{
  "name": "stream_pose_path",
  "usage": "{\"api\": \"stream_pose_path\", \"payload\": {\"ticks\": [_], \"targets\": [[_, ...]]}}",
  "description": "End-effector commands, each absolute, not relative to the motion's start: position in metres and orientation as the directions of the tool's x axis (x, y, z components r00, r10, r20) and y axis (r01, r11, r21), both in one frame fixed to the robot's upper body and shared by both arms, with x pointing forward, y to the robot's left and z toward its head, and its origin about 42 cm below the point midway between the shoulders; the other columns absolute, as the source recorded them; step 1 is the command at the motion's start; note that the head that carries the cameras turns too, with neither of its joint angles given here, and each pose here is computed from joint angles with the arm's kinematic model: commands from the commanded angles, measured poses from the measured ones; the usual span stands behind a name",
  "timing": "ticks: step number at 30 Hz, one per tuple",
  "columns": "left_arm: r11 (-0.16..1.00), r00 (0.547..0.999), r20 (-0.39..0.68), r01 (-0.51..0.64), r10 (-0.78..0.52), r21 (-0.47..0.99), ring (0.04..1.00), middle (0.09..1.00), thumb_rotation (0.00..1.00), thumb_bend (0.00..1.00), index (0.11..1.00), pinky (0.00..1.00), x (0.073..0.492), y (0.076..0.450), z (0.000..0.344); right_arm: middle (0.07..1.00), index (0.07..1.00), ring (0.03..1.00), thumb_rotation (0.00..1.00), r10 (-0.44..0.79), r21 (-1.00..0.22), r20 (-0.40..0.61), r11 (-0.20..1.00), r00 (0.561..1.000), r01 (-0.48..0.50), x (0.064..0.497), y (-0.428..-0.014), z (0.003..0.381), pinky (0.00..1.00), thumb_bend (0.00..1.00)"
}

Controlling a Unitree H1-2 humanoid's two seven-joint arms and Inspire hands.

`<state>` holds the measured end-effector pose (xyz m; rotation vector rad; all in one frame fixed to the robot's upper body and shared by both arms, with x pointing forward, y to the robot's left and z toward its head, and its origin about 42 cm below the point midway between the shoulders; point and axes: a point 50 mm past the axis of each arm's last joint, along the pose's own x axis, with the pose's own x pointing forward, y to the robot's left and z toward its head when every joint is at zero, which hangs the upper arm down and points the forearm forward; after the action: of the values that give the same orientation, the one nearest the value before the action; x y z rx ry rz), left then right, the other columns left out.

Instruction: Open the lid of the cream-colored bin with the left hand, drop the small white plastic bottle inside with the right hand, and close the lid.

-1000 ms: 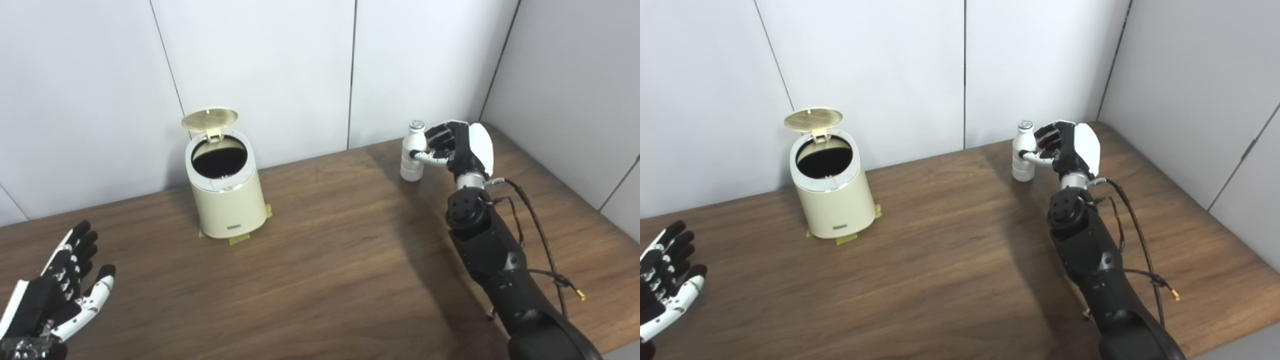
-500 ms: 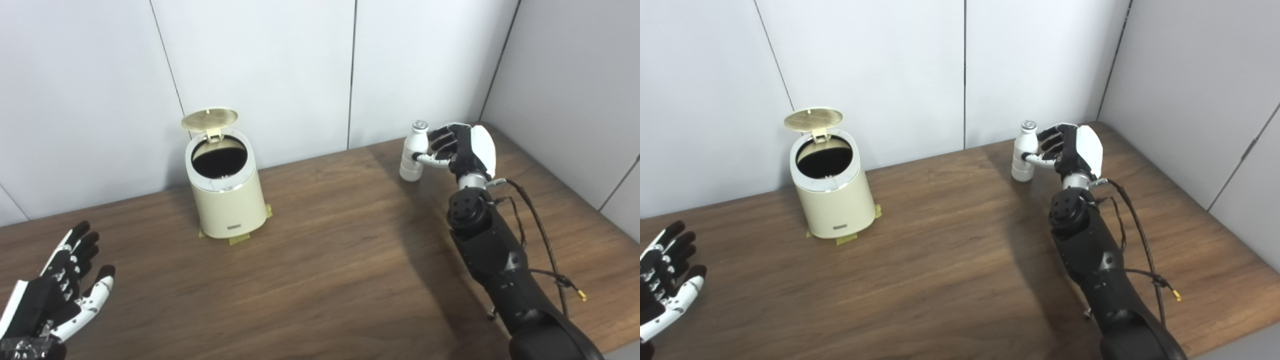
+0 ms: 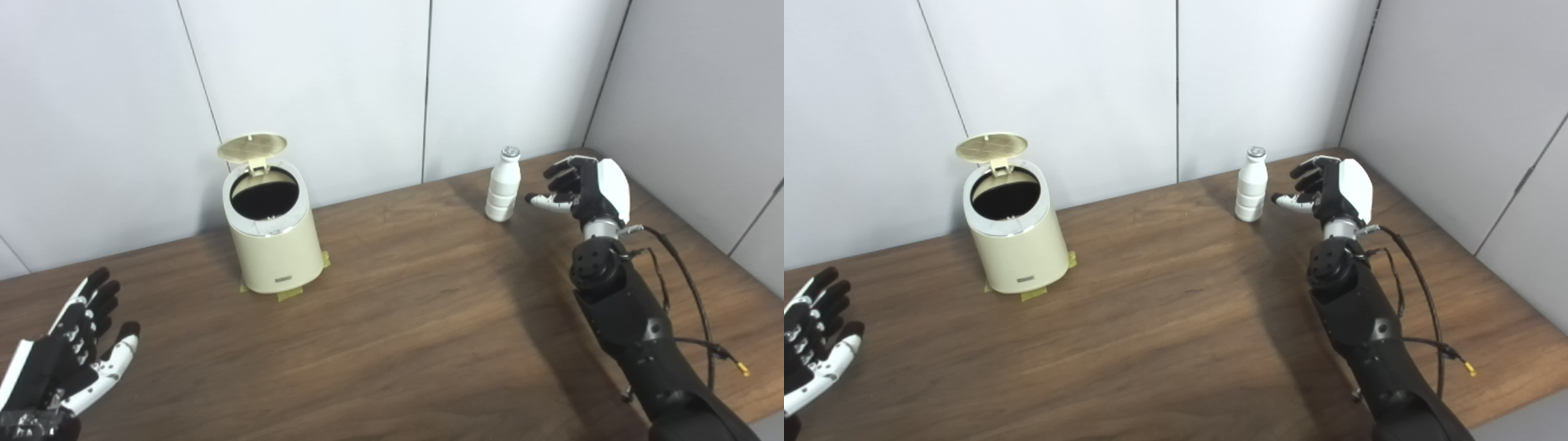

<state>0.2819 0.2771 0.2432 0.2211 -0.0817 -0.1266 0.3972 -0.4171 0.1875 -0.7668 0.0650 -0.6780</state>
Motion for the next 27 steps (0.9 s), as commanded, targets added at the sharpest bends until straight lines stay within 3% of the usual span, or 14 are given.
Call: {"api": "stream_pose_path", "payload": {"ticks": [1, 14, 15, 16, 17, 20, 22, 24, 27], "targets": [[0.962, 0.984, 0.120, 0.095, -0.129, 0.256, 0.962, 0.953, 0.00, 0.18, 1.000, 1.00, 0.287, 0.281, 0.259, 0.450, 0.492, 0.512, 0.00, -0.564, -0.626, 0.307, 0.487, 0.767, 0.609, 0.406, -0.423, 0.223, 0.61, 0.52], [0.961, 0.984, 0.121, 0.095, -0.131, 0.261, 0.951, 0.948, 0.00, 0.18, 1.000, 1.00, 0.287, 0.282, 0.260, 0.454, 0.494, 0.515, 0.00, -0.560, -0.631, 0.264, 0.516, 0.786, 0.579, 0.408, -0.418, 0.225, 0.66, 0.52], [0.962, 0.984, 0.121, 0.096, -0.131, 0.256, 0.952, 0.948, 0.00, 0.18, 1.000, 1.00, 0.287, 0.281, 0.260, 0.470, 0.640, 0.495, 0.00, -0.556, -0.639, 0.250, 0.521, 0.793, 0.567, 0.408, -0.416, 0.228, 0.65, 0.53], [0.962, 0.984, 0.121, 0.096, -0.131, 0.255, 0.953, 0.949, 0.00, 0.18, 1.000, 1.00, 0.287, 0.281, 0.260, 0.573, 0.758, 0.481, 0.00, -0.552, -0.645, 0.235, 0.527, 0.800, 0.553, 0.407, -0.414, 0.230, 0.63, 0.53], [0.963, 0.984, 0.121, 0.097, -0.131, 0.253, 0.953, 0.948, 0.00, 0.18, 1.000, 1.00, 0.287, 0.281, 0.260, 0.695, 0.872, 0.561, 0.00, -0.548, -0.654, 0.212, 0.535, 0.809, 0.534, 0.408, -0.414, 0.232, 0.61, 0.76], [0.964, 0.984, 0.116, 0.102, -0.134, 0.247, 0.965, 0.956, 0.00, 0.18, 1.000, 1.00, 0.287, 0.281, 0.259, 0.894, 0.987, 0.691, 0.08, -0.506, -0.712, 0.158, 0.536, 0.848, 0.453, 0.408, -0.413, 0.237, 0.54, 0.97], [0.963, 0.984, 0.113, 0.103, -0.135, 0.248, 0.970, 0.959, 0.00, 0.18, 1.000, 1.00, 0.287, 0.281, 0.259, 0.949, 0.997, 0.788, 0.13, -0.468, -0.740, 0.138, 0.538, 0.873, 0.405, 0.409, -0.411, 0.239, 0.60, 0.99], [0.961, 0.984, 0.113, 0.103, -0.136, 0.255, 0.967, 0.956, 0.00, 0.17, 1.000, 1.00, 0.286, 0.281, 0.259, 0.994, 1.000, 0.957, 0.20, -0.435, -0.752, 0.118, 0.548, 0.893, 0.366, 0.409, -0.410, 0.241, 0.80, 1.00], [0.960, 0.984, 0.112, 0.104, -0.137, 0.259, 0.968, 0.958, 0.00, 0.17, 1.000, 1.00, 0.286, 0.281, 0.258, 1.000, 1.000, 0.996, 0.24, -0.414, -0.755, 0.100, 0.561, 0.905, 0.340, 0.411, -0.405, 0.245, 0.83, 1.00]]}}
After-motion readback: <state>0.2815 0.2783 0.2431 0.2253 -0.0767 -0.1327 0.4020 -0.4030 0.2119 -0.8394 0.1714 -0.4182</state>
